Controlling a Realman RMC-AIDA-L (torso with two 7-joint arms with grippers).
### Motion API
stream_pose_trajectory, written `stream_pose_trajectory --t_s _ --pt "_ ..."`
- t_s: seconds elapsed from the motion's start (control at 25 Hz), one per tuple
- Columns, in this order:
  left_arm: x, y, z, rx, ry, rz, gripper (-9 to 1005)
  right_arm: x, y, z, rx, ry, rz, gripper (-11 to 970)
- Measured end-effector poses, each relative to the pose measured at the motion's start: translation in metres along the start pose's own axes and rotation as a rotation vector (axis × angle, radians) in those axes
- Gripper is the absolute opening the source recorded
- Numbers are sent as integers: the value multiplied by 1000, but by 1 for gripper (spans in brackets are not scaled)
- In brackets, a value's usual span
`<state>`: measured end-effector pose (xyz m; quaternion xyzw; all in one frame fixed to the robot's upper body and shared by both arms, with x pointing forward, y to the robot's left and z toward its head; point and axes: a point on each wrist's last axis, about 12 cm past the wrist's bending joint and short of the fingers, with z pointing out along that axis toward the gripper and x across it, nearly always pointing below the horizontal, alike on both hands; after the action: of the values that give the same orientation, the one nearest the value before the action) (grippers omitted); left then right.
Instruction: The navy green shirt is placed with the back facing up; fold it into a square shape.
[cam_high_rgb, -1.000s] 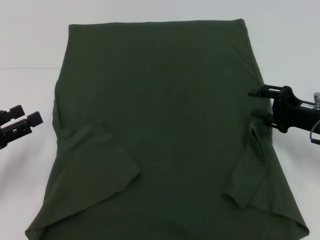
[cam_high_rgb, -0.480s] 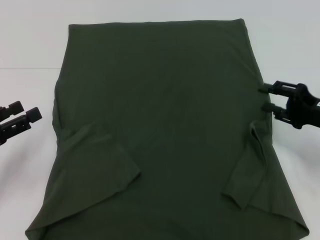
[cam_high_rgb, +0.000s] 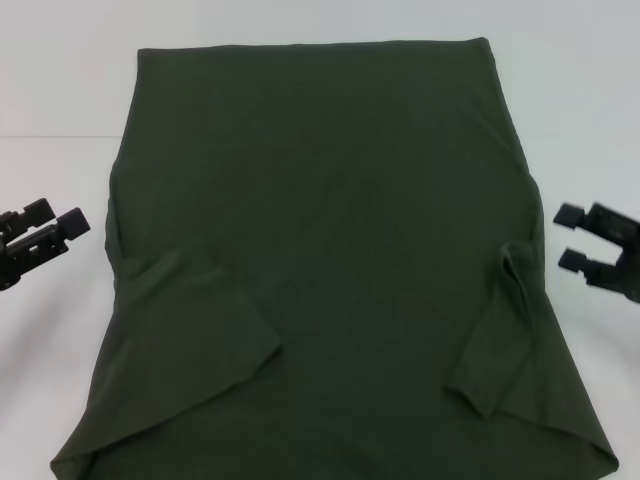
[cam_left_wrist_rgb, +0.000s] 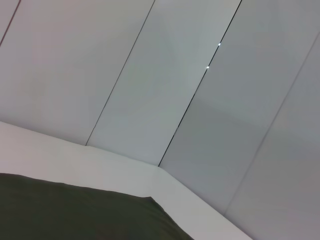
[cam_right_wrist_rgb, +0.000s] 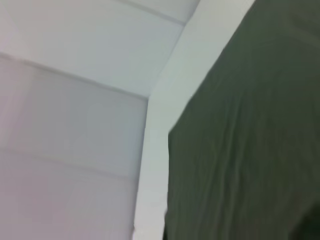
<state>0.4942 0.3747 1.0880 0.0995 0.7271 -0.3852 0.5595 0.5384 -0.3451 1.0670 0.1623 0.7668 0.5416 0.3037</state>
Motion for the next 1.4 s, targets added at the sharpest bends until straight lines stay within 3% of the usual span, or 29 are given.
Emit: stream_pose_trajectory --t_s 0.28,0.72,1.4 --pt "3 -3 3 12 4 -15 831 10 -6 -6 54 99 -87 944" --pt "4 -2 7 9 0 -26 833 5 -11 -2 149 147 -141 944" --pt "6 -3 8 7 -5 -26 832 3 -8 18 205 216 -191 944"
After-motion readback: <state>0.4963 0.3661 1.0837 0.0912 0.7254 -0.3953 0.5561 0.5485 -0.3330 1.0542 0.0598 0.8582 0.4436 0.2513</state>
